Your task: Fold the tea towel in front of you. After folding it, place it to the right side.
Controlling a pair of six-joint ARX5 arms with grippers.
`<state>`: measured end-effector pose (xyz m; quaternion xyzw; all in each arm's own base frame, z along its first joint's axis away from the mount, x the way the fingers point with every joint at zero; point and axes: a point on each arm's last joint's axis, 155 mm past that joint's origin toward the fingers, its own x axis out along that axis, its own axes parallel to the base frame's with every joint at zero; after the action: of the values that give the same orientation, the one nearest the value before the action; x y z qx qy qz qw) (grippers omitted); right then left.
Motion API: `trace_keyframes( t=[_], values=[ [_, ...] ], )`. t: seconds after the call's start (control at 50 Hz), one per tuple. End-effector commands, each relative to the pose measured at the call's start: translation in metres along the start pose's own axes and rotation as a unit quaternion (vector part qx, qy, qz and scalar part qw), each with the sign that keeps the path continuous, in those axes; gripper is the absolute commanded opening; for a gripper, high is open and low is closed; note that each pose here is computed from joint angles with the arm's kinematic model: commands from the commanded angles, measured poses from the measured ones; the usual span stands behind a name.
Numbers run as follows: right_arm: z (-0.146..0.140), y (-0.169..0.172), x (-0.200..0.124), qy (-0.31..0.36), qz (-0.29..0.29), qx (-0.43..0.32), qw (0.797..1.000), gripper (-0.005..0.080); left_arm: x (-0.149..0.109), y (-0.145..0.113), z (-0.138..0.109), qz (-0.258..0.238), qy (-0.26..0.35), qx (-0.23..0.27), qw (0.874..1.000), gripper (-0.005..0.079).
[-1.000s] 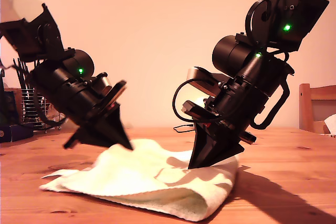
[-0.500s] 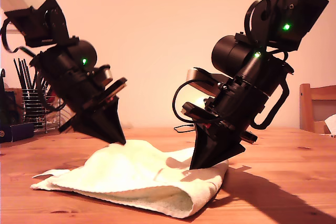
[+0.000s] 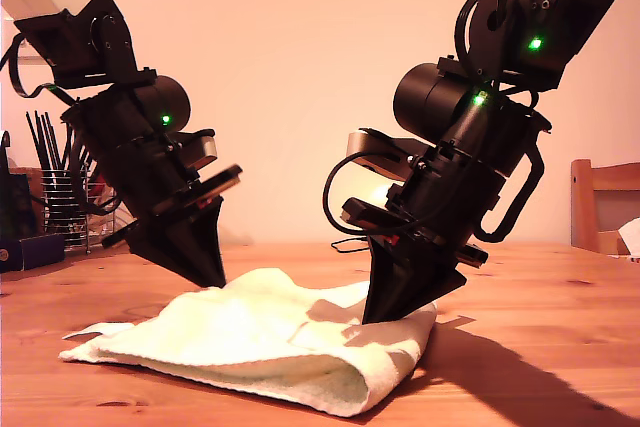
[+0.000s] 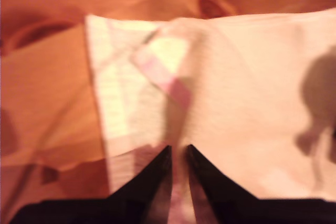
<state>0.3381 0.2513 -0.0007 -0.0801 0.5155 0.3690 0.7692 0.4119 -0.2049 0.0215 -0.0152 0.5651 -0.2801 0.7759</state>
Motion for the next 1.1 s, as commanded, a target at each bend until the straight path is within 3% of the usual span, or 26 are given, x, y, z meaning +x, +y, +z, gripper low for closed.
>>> trace_keyframes(
  t=[0.0,0.14,0.32,0.7,1.08],
  values=[
    [-0.035,-0.003,0.013,0.049,-0.004,0.013,0.999,-0.0013,0.005,0.003,-0.005,0.005,0.006,0.004,1.000,0.0080],
    [-0.033,-0.003,0.013,0.046,-0.004,0.012,0.999,-0.0013,0.005,-0.009,-0.002,-0.026,0.001,0.006,1.000,0.0084],
    [-0.032,-0.003,0.013,0.045,-0.004,0.011,0.999,-0.0013,0.007,-0.034,-0.003,-0.072,0.003,0.009,0.997,0.0259],
    [-0.029,-0.003,0.013,0.038,-0.004,0.009,0.999,-0.0013,0.019,-0.055,-0.011,-0.097,0.020,0.012,0.995,0.0262],
    [-0.025,-0.002,0.014,0.030,0.000,0.007,1.000,-0.0013,0.043,-0.068,-0.027,-0.075,0.049,0.034,0.995,0.0290]
  ],
)
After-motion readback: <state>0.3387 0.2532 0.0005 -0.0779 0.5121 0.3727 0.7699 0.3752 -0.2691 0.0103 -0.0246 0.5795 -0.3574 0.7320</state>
